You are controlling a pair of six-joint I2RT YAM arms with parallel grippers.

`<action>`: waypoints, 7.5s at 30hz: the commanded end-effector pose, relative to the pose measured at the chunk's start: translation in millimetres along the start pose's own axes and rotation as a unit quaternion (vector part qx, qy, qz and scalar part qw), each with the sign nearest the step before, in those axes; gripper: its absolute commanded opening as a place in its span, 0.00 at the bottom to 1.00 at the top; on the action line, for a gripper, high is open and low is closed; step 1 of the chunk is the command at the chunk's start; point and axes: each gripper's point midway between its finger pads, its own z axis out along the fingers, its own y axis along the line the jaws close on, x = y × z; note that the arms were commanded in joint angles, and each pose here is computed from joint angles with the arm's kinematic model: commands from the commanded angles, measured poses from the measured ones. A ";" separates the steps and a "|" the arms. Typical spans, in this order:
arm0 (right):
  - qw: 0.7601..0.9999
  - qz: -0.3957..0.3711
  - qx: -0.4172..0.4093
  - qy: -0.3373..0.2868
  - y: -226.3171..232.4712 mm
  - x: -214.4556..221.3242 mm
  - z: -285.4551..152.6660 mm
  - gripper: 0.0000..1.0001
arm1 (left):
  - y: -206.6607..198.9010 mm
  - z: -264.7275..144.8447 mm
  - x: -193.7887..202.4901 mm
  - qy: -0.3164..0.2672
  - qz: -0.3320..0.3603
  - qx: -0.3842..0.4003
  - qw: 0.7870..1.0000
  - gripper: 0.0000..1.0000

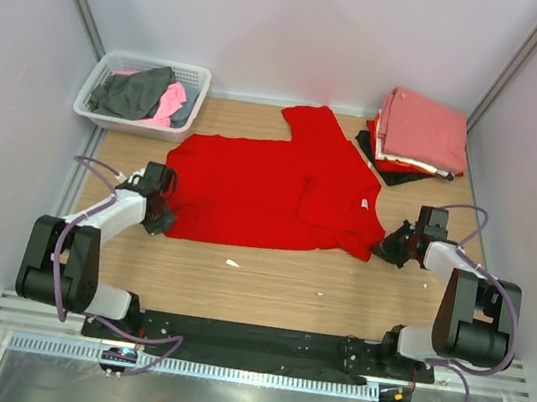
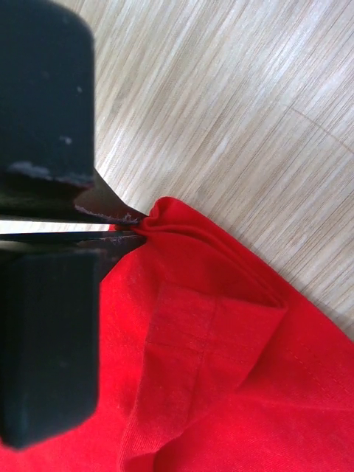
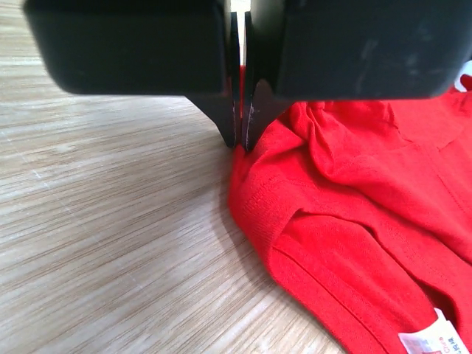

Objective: Fold and stack the t-shirts
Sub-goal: Fold the tshirt

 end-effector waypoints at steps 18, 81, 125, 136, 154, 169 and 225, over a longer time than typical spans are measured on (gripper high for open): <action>0.996 0.087 0.007 -0.021 -40.5 -7.1 -32.9 0.01 | 41.5 -41.4 2.5 0.018 -0.068 -0.016 0.997 0.00; 0.880 -0.459 0.113 0.049 181.8 117.9 46.0 0.38 | 12.3 -173.2 -26.2 -0.067 0.076 0.184 0.978 0.70; 0.751 -0.589 0.266 -0.135 207.7 -21.8 10.0 0.01 | 11.5 -164.8 -23.5 -0.046 0.077 0.174 0.981 0.69; 0.798 -0.549 0.220 -0.115 206.8 -31.4 20.1 0.09 | 12.1 -161.8 -23.9 -0.042 0.076 0.167 0.982 0.69; 0.883 -0.469 0.017 -0.019 189.9 60.0 31.5 0.68 | 11.9 -161.6 -23.1 -0.040 0.077 0.167 0.982 0.69; 0.890 -0.456 -0.007 -0.001 178.5 75.7 30.1 0.11 | 12.5 -160.1 -23.1 -0.039 0.076 0.163 0.983 0.69; 0.769 -0.536 0.152 -0.313 251.1 -112.3 33.6 0.01 | 13.8 -149.3 -19.7 -0.014 0.075 0.143 0.987 0.68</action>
